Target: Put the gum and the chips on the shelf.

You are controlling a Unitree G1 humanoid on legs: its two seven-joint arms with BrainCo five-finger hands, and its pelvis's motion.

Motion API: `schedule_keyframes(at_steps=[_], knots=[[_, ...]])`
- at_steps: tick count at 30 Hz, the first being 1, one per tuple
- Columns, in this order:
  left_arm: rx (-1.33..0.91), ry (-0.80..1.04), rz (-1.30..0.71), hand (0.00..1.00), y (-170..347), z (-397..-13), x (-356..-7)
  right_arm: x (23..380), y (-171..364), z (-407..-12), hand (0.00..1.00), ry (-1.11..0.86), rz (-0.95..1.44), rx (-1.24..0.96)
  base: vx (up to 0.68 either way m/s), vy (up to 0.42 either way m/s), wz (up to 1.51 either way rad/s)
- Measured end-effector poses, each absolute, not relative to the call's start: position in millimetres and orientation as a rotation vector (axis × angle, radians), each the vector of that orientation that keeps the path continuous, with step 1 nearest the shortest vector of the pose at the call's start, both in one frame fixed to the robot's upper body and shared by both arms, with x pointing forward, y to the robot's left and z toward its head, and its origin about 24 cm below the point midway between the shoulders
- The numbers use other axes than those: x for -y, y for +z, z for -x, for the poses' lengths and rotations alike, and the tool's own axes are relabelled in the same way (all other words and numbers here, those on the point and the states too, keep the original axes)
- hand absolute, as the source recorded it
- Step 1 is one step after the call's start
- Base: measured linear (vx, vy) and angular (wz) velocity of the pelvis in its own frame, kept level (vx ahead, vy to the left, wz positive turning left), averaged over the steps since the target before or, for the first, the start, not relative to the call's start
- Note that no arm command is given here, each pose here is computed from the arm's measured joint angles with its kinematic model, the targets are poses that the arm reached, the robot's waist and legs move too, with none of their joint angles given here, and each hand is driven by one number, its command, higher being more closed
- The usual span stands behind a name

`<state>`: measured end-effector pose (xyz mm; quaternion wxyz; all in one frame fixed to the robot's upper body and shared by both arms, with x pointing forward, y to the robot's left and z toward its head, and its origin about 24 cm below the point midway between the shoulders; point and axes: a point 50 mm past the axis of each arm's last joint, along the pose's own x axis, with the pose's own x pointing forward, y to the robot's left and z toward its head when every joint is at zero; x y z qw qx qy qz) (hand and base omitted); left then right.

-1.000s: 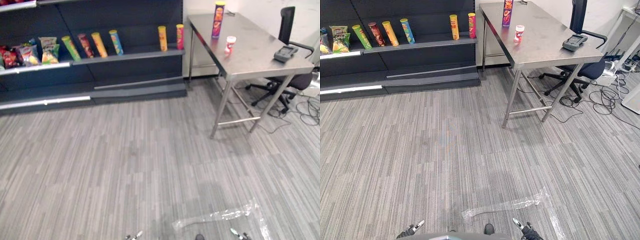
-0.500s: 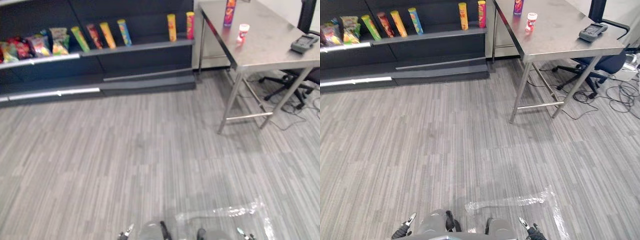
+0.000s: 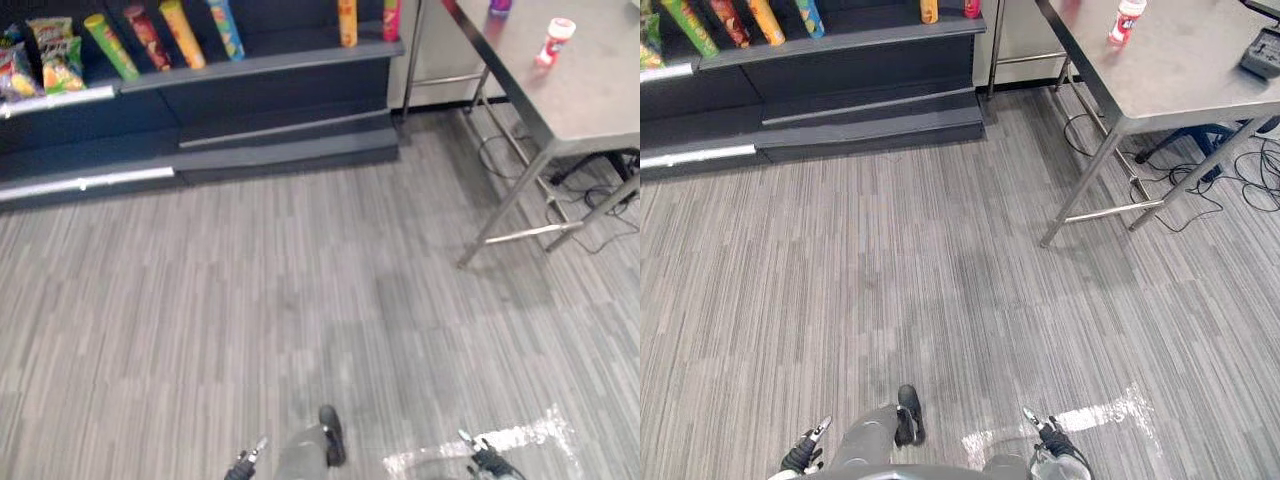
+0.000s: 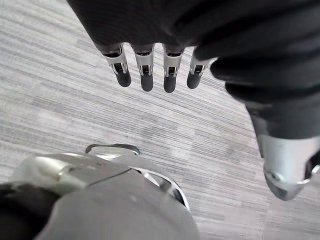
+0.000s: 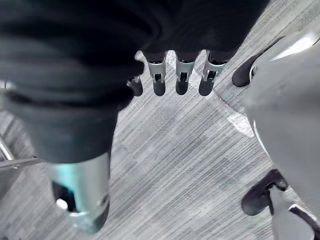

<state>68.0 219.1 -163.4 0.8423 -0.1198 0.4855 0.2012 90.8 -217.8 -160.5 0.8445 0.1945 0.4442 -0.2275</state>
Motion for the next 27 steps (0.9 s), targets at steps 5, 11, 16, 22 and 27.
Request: schedule_keyframes(at_steps=[5, 11, 16, 22, 27], knots=[[-1.034, 0.329, 0.191, 0.0, -163.1, -73.3, -213.3, 220.6, -160.7, -83.8, 0.0, -0.488, -0.4, -0.943, 0.39, 0.166, -0.02], [-1.03, 0.311, 0.219, 0.0, -164.4, -81.6, -200.8, 226.9, -155.8, -93.0, 0.0, -0.468, -0.368, -0.902, 0.31, -0.082, 0.13], [-1.021, 0.348, 0.321, 0.0, -166.8, -85.1, -180.7, 234.3, -154.3, -91.4, 0.0, -0.474, -0.346, -0.9, 0.42, -0.287, 0.15], [-0.99, 0.352, 0.388, 0.0, -165.7, -91.6, -167.9, 234.6, -153.3, -90.9, 0.0, -0.463, -0.332, -0.888, 0.43, -0.258, 0.13], [-0.909, 0.38, 0.401, 0.0, -158.6, -109.9, -175.6, 227.9, -152.2, -96.9, 0.0, -0.415, -0.329, -0.873, 0.33, -0.138, 0.26]])
